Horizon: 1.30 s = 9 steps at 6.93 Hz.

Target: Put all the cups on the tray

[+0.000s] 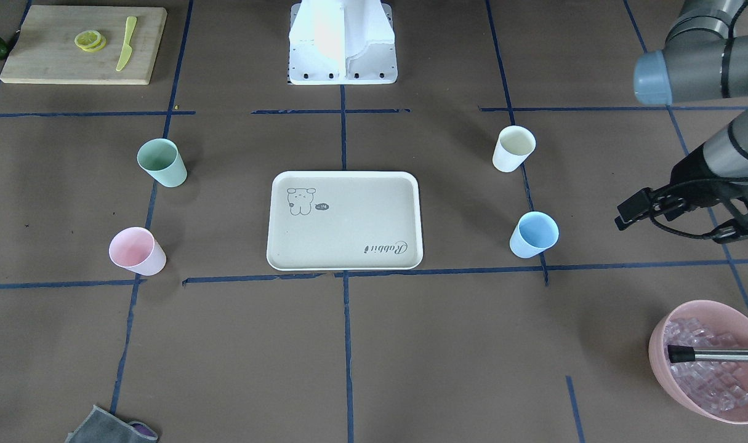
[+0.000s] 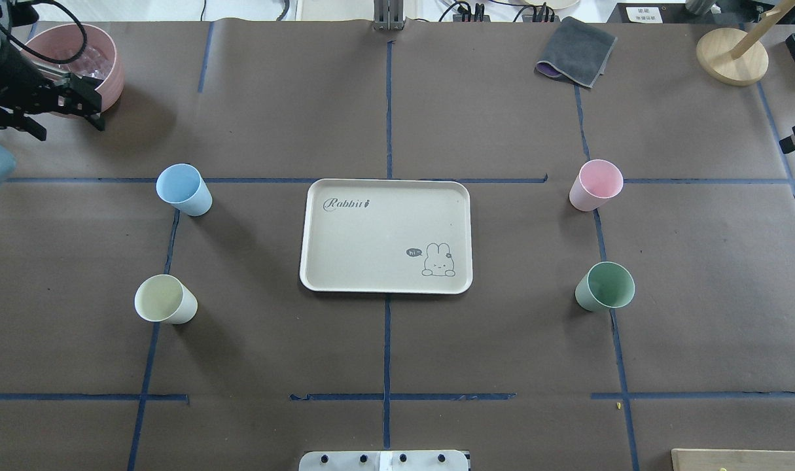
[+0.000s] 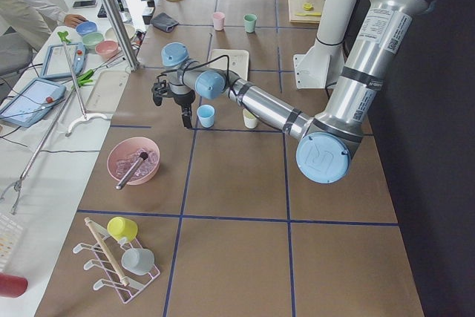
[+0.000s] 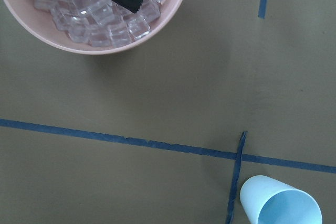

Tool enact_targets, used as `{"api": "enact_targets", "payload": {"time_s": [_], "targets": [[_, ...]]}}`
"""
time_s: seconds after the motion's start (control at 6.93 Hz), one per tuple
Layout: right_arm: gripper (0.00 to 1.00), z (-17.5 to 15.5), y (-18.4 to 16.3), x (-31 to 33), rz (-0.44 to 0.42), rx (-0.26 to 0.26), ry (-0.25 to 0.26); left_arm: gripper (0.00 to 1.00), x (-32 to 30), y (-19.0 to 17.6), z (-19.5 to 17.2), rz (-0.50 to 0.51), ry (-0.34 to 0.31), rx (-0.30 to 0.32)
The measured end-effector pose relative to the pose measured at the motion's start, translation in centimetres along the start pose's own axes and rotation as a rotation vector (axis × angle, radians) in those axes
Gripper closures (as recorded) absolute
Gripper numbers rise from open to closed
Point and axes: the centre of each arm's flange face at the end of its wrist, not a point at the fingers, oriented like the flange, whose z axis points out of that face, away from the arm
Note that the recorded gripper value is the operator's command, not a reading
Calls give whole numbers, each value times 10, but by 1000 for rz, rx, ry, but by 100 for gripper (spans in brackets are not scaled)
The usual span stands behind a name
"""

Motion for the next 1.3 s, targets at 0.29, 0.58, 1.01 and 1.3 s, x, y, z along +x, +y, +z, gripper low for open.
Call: {"api": "enact_targets", "payload": {"time_s": [0.29, 0.58, 1.01, 1.3], "targets": [[0, 0, 0, -1, -2, 1, -1, 0, 32, 20, 54, -21, 12, 19], [0, -1, -1, -2, -4, 3, -2, 5, 46, 34, 74, -19, 16, 4], [0, -1, 0, -3, -6, 5, -4, 45, 50, 42, 85, -20, 13, -15], [0, -2, 1, -2, -4, 5, -3, 45, 56, 48, 93, -11, 10, -28]]}}
